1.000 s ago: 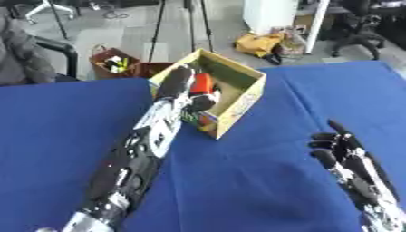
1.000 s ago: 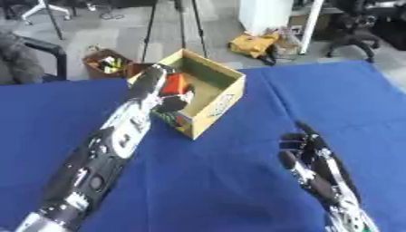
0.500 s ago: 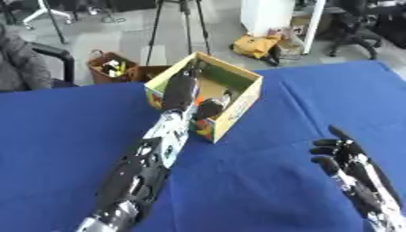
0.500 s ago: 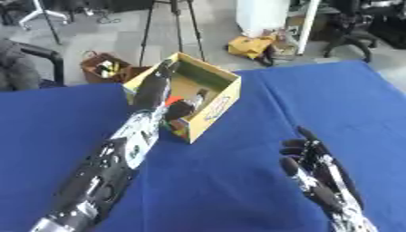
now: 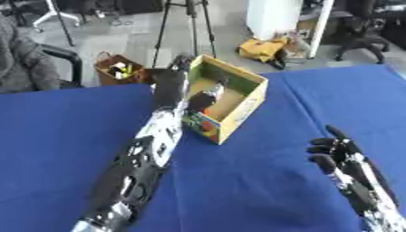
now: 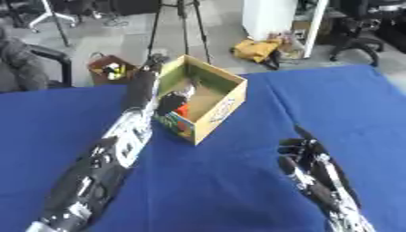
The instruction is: Pick up objects on the table and place them in the box.
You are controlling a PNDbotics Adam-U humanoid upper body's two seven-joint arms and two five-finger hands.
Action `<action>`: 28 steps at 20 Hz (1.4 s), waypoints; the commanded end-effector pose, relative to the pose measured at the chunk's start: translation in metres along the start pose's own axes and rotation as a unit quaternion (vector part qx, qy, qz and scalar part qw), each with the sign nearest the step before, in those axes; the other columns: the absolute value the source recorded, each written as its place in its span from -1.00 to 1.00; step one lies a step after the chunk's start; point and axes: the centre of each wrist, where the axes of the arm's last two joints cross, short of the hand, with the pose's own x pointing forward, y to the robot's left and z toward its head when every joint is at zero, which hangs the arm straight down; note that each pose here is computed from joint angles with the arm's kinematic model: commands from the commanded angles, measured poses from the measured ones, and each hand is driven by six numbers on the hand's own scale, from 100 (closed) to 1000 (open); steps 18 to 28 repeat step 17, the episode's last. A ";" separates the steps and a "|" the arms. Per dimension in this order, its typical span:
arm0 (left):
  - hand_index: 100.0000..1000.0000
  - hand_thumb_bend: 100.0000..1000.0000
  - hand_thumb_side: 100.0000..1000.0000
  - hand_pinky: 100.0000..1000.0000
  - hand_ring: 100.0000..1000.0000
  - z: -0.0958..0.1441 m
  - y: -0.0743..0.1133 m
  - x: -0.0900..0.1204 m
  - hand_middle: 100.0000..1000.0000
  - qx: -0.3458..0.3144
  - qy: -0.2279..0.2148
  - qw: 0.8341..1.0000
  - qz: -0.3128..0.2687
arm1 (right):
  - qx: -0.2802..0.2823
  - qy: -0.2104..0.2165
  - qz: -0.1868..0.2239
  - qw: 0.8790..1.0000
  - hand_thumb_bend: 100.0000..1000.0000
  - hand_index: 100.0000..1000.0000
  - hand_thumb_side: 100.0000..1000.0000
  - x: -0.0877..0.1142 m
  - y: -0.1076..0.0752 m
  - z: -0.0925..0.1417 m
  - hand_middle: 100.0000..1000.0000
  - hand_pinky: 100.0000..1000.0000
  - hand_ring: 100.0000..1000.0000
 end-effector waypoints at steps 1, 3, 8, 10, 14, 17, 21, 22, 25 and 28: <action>0.66 -0.45 0.96 0.30 0.40 -0.003 0.037 0.005 0.51 0.015 -0.033 0.993 0.116 | -0.011 -0.007 0.004 1.000 0.14 1.00 0.07 0.003 -0.006 -0.002 0.33 0.27 0.36; 0.63 -0.46 1.00 0.25 0.32 0.005 0.053 0.001 0.44 0.007 -0.045 0.983 0.179 | -0.014 -0.006 0.005 1.000 0.14 1.00 0.07 0.003 -0.007 -0.001 0.33 0.27 0.36; 0.61 -0.51 1.00 0.19 0.21 0.033 0.088 -0.013 0.34 -0.024 -0.056 0.956 0.286 | -0.018 -0.006 0.007 1.000 0.13 1.00 0.08 0.003 -0.009 -0.001 0.33 0.27 0.36; 0.60 -0.52 1.00 0.16 0.19 0.044 0.096 -0.019 0.31 -0.040 -0.060 0.948 0.311 | -0.021 -0.006 0.006 1.000 0.12 1.00 0.09 0.003 -0.010 0.000 0.33 0.27 0.36; 0.58 -0.56 1.00 0.15 0.19 0.069 0.103 -0.039 0.31 -0.070 -0.045 0.940 0.330 | -0.025 -0.007 0.008 1.000 0.12 1.00 0.09 0.003 -0.012 0.000 0.33 0.27 0.36; 0.58 -0.51 1.00 0.15 0.19 0.083 0.101 -0.051 0.31 -0.082 -0.032 0.935 0.344 | -0.024 -0.009 0.008 1.000 0.12 1.00 0.09 0.005 -0.013 -0.001 0.33 0.27 0.36; 0.58 -0.51 1.00 0.15 0.19 0.083 0.101 -0.051 0.31 -0.082 -0.032 0.935 0.344 | -0.024 -0.009 0.008 1.000 0.12 1.00 0.09 0.005 -0.013 -0.001 0.33 0.27 0.36; 0.58 -0.51 1.00 0.15 0.19 0.083 0.101 -0.051 0.31 -0.082 -0.032 0.935 0.344 | -0.024 -0.009 0.008 1.000 0.12 1.00 0.09 0.005 -0.013 -0.001 0.33 0.27 0.36; 0.58 -0.51 1.00 0.15 0.19 0.083 0.101 -0.051 0.31 -0.082 -0.032 0.935 0.344 | -0.024 -0.009 0.008 1.000 0.12 1.00 0.09 0.005 -0.013 -0.001 0.33 0.27 0.36; 0.58 -0.51 1.00 0.15 0.19 0.083 0.101 -0.051 0.31 -0.082 -0.032 0.935 0.344 | -0.024 -0.009 0.008 1.000 0.12 1.00 0.09 0.005 -0.013 -0.001 0.33 0.27 0.36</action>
